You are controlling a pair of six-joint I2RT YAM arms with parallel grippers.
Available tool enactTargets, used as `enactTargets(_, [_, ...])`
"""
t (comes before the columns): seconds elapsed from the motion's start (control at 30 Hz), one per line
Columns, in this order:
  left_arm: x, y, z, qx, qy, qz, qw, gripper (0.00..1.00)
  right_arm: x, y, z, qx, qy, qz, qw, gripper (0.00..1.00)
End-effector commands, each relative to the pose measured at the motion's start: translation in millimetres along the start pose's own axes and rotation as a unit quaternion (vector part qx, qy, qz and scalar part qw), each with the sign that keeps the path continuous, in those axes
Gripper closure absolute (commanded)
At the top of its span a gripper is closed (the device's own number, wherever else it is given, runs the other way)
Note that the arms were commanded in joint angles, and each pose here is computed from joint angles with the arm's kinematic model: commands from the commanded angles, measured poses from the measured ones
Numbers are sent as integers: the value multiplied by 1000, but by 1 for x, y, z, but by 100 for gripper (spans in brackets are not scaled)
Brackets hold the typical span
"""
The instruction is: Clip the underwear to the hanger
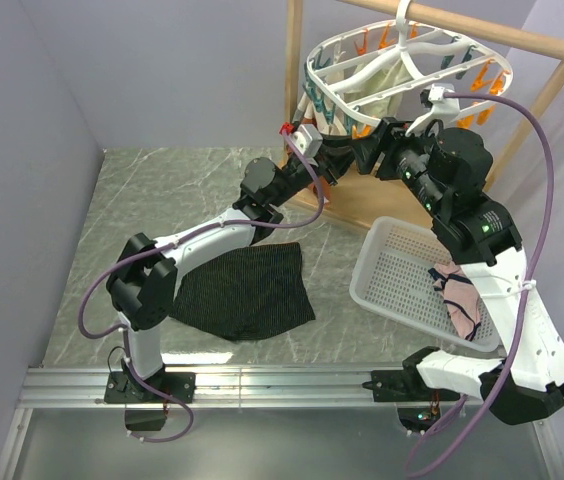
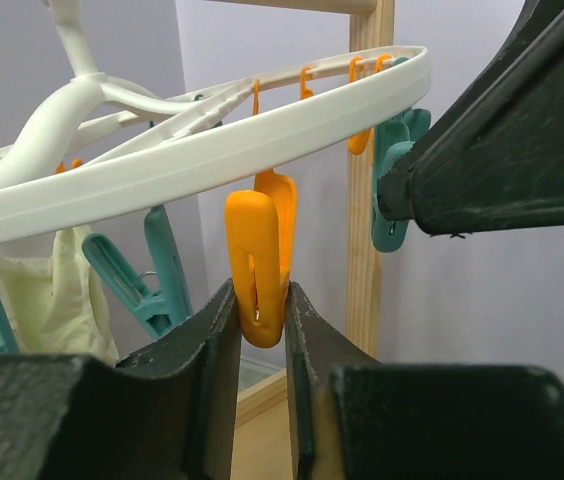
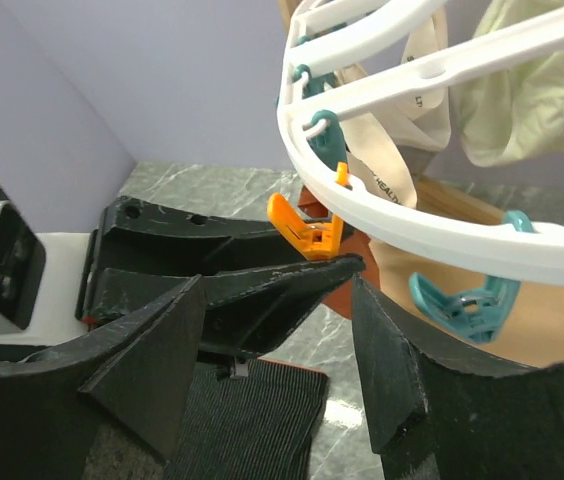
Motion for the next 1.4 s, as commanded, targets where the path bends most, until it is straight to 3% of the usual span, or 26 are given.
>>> enactTargets(0.0, [-2, -6, -37, -18, -40, 16, 999, 100, 7, 1, -13, -22, -28, 10, 999, 33])
enactTargets(0.67, [3, -19, -35, -13, -34, 42, 998, 100, -32, 1, -9, -25, -29, 20, 999, 39])
enactTargets(1.17, [5, -23, -36, 11, -31, 57, 998, 100, -17, -13, -5, -21, -12, 31, 999, 38])
enactTargets(1.37, [5, -23, -36, 14, -28, 61, 998, 100, -14, -12, -6, -13, -34, 9, 999, 37])
Point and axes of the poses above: each gripper's point midway between its finger pads, its own x axis back along the fingers, its own y axis along the line the jaws close on, z = x × y, the point moved 7 cm from there along x, back along the fingers, and after that the axes turned 6 degrees about -x, right-handed, at the moved point
